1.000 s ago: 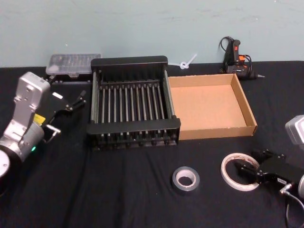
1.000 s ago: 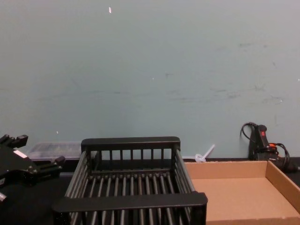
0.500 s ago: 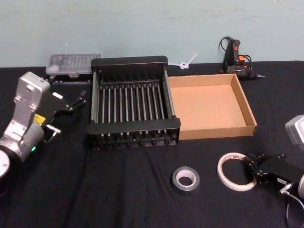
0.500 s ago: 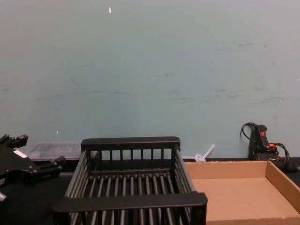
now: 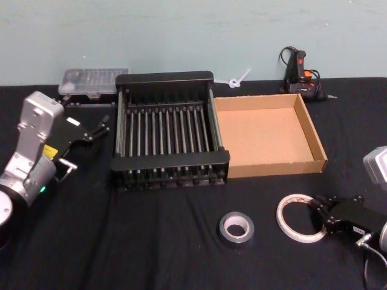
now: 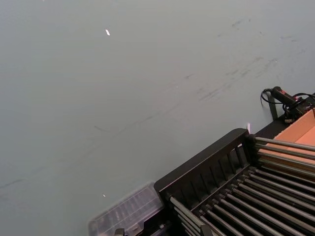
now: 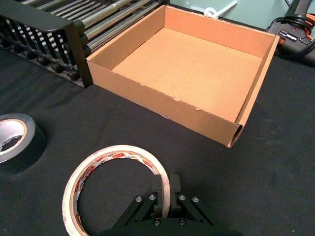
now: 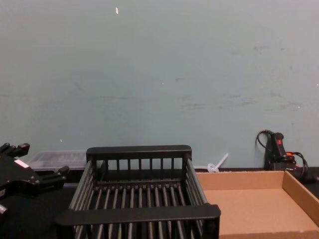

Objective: Pick up the white tape and place it into the black box , Pick up the silver tape and place it into the brown box.

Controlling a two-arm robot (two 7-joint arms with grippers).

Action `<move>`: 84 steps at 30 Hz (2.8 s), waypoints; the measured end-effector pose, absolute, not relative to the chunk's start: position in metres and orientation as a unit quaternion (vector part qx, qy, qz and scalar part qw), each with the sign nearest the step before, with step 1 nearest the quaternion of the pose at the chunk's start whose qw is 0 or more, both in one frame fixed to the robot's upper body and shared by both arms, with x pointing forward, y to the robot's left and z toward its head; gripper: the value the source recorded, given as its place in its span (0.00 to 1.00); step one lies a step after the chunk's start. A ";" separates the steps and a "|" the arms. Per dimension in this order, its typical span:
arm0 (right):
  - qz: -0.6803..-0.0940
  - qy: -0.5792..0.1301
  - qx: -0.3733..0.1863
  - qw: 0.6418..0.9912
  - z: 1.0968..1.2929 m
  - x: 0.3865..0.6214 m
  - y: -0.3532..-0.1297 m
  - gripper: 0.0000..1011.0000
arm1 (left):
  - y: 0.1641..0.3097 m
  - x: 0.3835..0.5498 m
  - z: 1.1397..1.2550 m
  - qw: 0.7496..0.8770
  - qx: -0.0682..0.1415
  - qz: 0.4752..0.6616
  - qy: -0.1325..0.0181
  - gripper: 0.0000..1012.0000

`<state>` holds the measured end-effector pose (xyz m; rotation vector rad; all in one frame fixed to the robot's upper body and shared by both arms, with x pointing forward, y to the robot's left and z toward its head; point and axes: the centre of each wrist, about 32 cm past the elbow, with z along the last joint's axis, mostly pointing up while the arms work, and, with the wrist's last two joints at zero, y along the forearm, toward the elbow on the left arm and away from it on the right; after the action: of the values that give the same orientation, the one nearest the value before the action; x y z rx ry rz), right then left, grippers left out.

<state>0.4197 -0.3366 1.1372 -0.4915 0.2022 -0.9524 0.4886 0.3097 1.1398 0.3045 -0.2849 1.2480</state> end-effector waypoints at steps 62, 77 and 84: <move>-0.422 0.009 -0.136 0.896 1.199 0.521 -0.244 0.09 | 0.310 0.489 1.140 0.791 0.142 0.580 -0.132 0.99; -0.402 -0.003 -0.140 0.905 1.202 0.549 -0.214 0.09 | 0.310 0.489 1.140 0.791 0.141 0.580 -0.132 0.99; -0.397 -0.007 -0.144 0.906 1.203 0.559 -0.202 0.09 | 0.310 0.489 1.140 0.791 0.142 0.580 -0.132 0.99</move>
<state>0.5594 -0.2016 1.2027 -0.2970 -0.0143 -0.8206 0.4886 0.3097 1.1398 0.3045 -0.2850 1.2480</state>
